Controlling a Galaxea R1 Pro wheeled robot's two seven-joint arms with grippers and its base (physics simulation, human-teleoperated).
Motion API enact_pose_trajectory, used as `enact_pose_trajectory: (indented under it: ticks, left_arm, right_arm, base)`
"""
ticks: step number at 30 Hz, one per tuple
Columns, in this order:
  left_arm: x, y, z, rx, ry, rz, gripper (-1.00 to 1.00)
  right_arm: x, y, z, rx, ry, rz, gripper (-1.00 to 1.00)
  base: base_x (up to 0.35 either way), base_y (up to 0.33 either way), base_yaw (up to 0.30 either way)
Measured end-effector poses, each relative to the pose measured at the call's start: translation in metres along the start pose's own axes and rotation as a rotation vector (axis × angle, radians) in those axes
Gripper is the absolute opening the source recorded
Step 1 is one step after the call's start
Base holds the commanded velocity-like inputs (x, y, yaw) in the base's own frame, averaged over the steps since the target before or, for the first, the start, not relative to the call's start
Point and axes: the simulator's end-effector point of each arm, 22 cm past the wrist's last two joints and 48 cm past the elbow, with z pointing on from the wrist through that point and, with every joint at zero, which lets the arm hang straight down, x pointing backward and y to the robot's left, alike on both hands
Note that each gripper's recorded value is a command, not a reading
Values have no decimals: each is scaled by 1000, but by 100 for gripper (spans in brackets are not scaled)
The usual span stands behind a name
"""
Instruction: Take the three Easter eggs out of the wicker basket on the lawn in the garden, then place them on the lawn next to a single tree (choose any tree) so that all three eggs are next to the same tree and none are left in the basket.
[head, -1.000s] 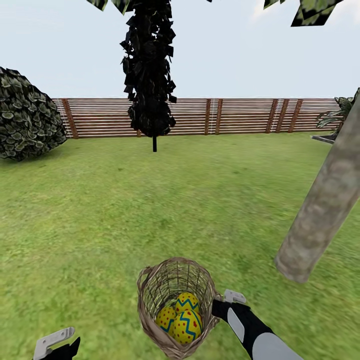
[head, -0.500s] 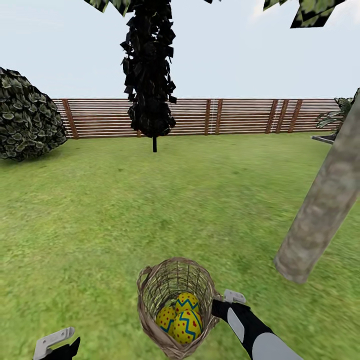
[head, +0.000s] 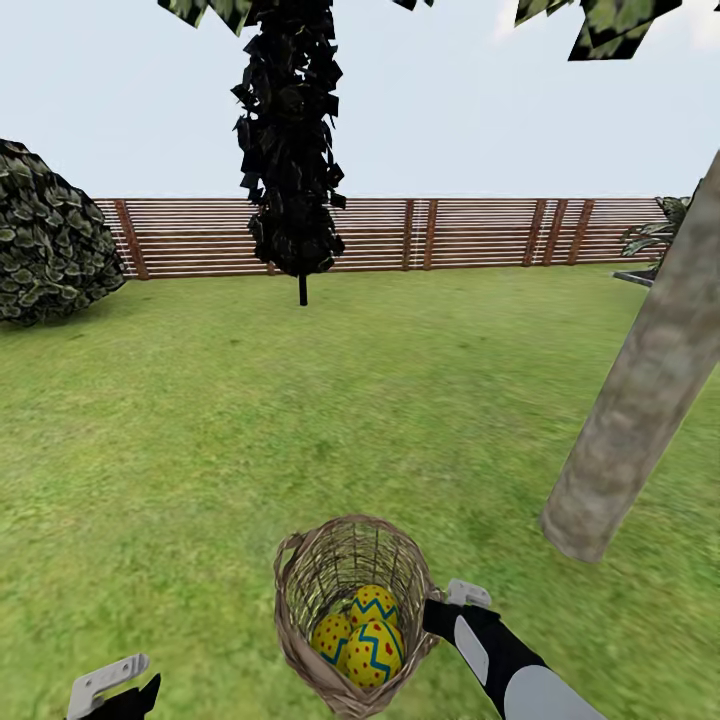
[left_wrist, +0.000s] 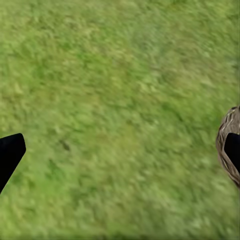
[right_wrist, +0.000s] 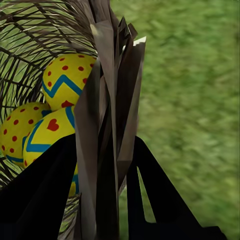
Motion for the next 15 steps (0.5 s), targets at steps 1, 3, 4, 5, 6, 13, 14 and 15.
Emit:
enact_pose_trajectory:
  ticks: [1,3,4,5,6,13,14,15]
  left_arm:
    - [-1,0,-1,0,0,0,100]
    - [-1,0,-3,0,0,0,100]
    - [-2,0,-3,0,0,0,100]
    - [-2,0,-4,0,0,0,100]
    - [-2,1,-5,0,0,0,100]
    - [-2,0,-7,2,3,-2,100]
    - [-2,0,-7,2,3,-2,100]
    - [-2,0,-7,2,2,-2,100]
  right_arm:
    - [0,0,-1,0,0,1,-100]
    - [0,0,-3,0,0,0,-100]
    - [0,0,-4,0,0,0,-100]
    - [0,1,-5,0,0,0,-100]
    - [0,1,-6,0,0,0,-100]
    - [-1,1,-7,0,0,1,-100]
    - [-1,1,-7,0,0,1,-100]
    - [0,1,-7,0,1,0,-100]
  base:
    - [0,0,0]
    - [0,0,0]
    - [0,0,0]
    - [0,0,0]
    - [0,0,0]
    - [0,0,0]
    - [62,32,0]
    - [139,82,0]
